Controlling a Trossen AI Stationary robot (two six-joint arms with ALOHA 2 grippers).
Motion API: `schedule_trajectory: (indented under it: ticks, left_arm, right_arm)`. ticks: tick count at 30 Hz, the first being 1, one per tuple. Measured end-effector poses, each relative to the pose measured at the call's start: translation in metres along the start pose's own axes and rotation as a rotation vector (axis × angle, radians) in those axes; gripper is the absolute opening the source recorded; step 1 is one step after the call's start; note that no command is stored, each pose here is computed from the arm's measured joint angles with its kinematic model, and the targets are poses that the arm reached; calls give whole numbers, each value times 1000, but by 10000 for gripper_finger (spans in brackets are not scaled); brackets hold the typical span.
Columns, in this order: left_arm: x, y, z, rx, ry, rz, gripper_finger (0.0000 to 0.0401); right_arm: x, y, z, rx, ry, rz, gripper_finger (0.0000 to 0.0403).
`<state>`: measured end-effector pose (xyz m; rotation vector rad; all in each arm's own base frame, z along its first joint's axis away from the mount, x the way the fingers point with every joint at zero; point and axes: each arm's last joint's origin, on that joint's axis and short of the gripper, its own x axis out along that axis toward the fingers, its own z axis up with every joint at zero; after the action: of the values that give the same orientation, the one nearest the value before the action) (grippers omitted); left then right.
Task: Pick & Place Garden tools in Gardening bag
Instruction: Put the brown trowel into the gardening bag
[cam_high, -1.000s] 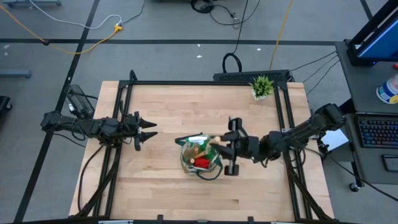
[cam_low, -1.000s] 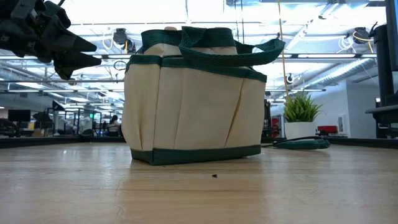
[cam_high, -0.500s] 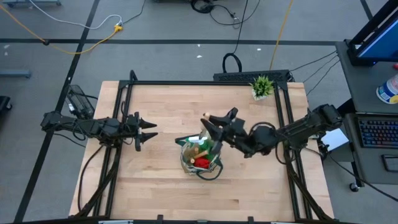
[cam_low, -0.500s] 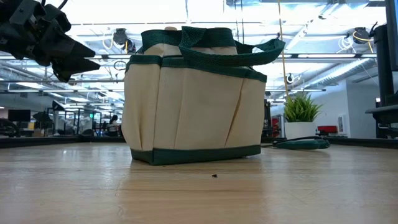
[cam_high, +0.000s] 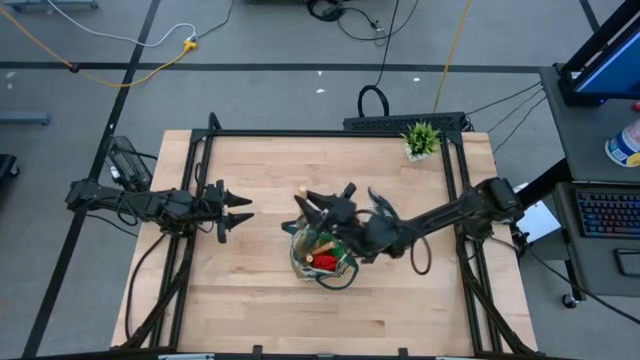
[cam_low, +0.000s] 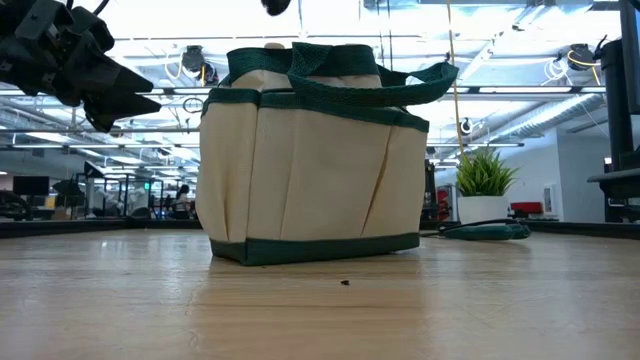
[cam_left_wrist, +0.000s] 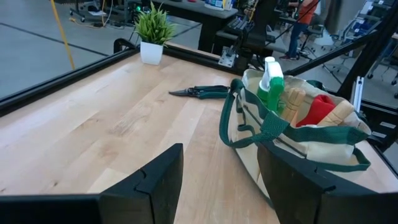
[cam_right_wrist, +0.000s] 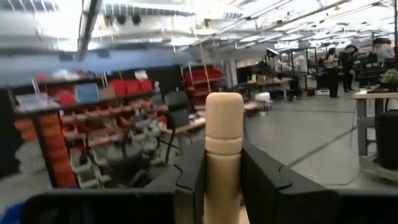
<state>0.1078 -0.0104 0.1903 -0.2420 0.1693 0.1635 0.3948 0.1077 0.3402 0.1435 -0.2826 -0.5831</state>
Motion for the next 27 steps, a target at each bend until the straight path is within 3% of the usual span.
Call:
schedule_trajectory:
  ticks: [19,27]
  left_arm:
    - [0,0,0,0,0,0,212]
    - [0,0,0,0,1,1,212]
  right_arm:
    - [4,9,-64,-117,141,-5,65]
    - [0,-3,-86,-31,189,20,65]
